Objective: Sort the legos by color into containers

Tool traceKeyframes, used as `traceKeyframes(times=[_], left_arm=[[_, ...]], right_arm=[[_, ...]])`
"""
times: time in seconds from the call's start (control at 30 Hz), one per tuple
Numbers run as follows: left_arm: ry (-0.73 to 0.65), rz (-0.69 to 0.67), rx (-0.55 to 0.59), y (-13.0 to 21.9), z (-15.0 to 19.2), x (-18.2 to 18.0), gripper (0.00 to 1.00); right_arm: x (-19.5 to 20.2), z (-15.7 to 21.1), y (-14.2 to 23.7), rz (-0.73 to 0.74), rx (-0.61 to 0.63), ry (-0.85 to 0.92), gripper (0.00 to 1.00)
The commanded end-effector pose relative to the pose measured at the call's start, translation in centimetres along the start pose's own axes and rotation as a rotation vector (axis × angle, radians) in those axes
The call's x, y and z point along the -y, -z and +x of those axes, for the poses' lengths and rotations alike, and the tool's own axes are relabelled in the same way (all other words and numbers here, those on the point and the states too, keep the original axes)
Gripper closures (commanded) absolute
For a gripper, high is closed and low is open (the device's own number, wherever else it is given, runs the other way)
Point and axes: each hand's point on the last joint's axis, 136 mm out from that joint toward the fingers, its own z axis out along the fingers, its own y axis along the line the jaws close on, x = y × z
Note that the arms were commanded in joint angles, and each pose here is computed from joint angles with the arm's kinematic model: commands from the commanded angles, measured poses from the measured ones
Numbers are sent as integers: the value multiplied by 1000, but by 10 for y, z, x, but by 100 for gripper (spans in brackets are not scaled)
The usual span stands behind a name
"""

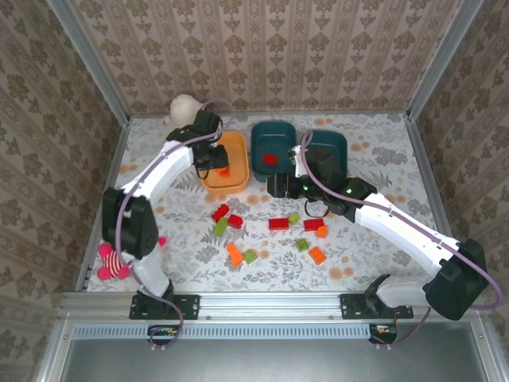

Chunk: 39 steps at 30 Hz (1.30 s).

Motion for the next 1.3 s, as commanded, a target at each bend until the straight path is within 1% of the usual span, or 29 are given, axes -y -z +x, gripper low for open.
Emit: traceKeyframes(times=[0.0,0.1,0.27,0.37,0.47,0.6,0.7,0.87,0.97,1.0,1.03,1.1,1.17,1.2,1.27], left_arm=[[-12,37,-89,-31,1,18,71],[15,28,-144,-54,2,23,71],[86,-25,-214,-77,20,12,71],[110,-18,-225,-83,27,11,63],[116,2,-223,-83,27,14,52],[113,20,-199,-72,21,18,44],[113,28,-173,-59,15,20,42],[108,44,-84,-16,2,22,38],[96,83,-29,16,4,22,37],[91,103,-17,25,8,23,36],[66,132,-17,32,20,32,35],[48,187,-8,47,35,38,33],[27,230,-14,56,56,40,33],[19,242,-16,60,65,40,33],[21,251,-23,64,85,35,32]], right_arm=[[-3,-16,20,7,49,-1,32],[2,-14,25,24,59,-7,32],[9,-11,34,44,74,-26,32],[13,-8,36,57,70,-34,32],[18,0,36,71,51,-33,32],[27,11,37,104,16,-22,32],[34,18,39,145,-10,-12,32],[68,39,48,322,-97,-17,32],[95,63,51,447,-205,-29,33],[107,74,51,491,-256,-40,33],[118,84,49,518,-305,-60,33],[136,101,42,526,-405,-117,28],[143,113,32,497,-499,-118,21],[150,121,25,514,-556,-102,15],[155,127,15,515,-619,-60,0]])
